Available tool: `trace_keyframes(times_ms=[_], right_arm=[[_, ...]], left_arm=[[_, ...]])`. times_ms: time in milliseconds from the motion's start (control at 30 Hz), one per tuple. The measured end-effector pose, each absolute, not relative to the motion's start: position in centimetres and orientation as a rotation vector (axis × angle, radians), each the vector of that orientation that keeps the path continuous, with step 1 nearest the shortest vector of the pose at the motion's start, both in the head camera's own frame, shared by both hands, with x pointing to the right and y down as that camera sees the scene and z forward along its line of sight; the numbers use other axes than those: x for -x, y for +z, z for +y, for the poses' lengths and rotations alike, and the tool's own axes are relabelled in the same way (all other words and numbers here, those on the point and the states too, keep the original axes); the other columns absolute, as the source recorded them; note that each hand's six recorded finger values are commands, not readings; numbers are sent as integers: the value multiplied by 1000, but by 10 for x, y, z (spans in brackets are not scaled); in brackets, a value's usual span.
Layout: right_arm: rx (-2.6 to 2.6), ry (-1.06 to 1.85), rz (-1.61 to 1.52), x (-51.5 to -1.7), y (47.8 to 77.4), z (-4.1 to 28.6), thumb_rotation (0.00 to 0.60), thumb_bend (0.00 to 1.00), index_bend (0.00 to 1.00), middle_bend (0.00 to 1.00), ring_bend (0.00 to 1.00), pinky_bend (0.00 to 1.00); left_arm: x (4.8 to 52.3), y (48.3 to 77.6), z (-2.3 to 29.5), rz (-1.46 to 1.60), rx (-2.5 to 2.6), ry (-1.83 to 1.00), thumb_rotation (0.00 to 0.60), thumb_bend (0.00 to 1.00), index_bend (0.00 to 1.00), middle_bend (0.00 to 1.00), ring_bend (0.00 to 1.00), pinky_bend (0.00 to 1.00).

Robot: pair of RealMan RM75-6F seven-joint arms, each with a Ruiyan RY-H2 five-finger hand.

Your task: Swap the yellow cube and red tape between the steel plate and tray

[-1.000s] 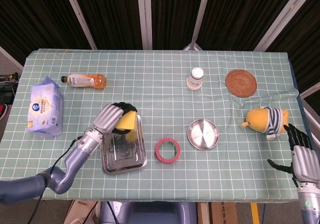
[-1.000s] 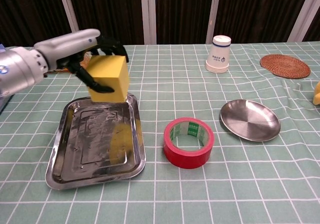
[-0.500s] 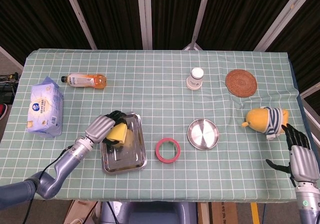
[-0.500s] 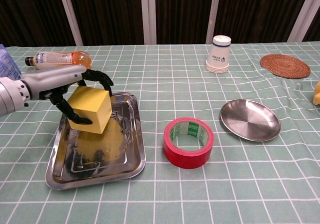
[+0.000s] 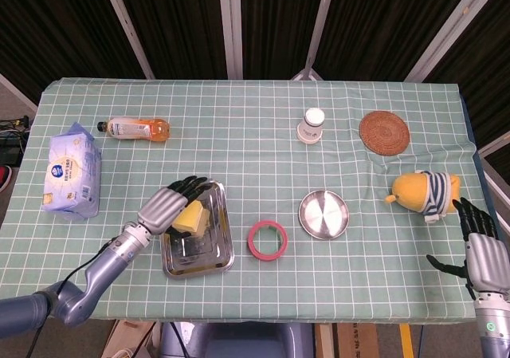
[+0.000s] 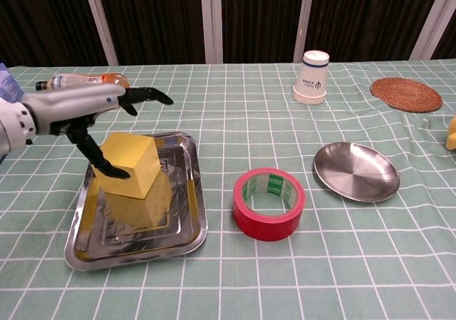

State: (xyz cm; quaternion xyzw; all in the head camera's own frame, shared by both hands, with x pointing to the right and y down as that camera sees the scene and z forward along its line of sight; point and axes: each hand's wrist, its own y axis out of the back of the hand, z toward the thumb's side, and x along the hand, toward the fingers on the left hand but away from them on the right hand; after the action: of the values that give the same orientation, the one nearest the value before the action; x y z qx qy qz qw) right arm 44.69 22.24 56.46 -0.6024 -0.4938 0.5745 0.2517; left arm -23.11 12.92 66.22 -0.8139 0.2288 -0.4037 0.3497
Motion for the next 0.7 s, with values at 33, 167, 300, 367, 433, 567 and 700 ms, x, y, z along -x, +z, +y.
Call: trace_keyframes(times_ms=[33, 167, 300, 367, 433, 567, 700], right_arm=[[1639, 1564, -1342, -447, 565, 223, 600, 20, 0, 0, 0, 0], [1642, 1562, -1330, -446, 564, 222, 600, 20, 0, 0, 0, 0], [1674, 1542, -1300, -439, 568, 220, 600, 20, 0, 0, 0, 0], [1715, 1528, -1265, -431, 573, 219, 600, 20, 0, 0, 0, 0], [1772, 1506, -1217, -420, 579, 216, 600, 20, 0, 0, 0, 0], [1941, 1408, -1054, -380, 592, 205, 600, 20, 0, 0, 0, 0], [2102, 1303, -847, -330, 606, 194, 600, 21, 0, 0, 0, 0]], left_arm=[[233, 655, 128, 610, 2103, -1037, 600, 0, 76, 0, 0, 136], [247, 625, 128, 690, 2047, -1004, 600, 0, 82, 0, 0, 133], [274, 599, 139, 780, 1963, -994, 600, 0, 97, 0, 0, 134], [293, 587, 150, 834, 1915, -998, 600, 0, 99, 0, 0, 134], [313, 574, 163, 894, 1874, -1007, 600, 0, 99, 0, 0, 134], [347, 552, 189, 1007, 1821, -1003, 600, 0, 99, 0, 0, 134], [373, 546, 212, 1053, 1802, -1024, 600, 0, 99, 0, 0, 131]])
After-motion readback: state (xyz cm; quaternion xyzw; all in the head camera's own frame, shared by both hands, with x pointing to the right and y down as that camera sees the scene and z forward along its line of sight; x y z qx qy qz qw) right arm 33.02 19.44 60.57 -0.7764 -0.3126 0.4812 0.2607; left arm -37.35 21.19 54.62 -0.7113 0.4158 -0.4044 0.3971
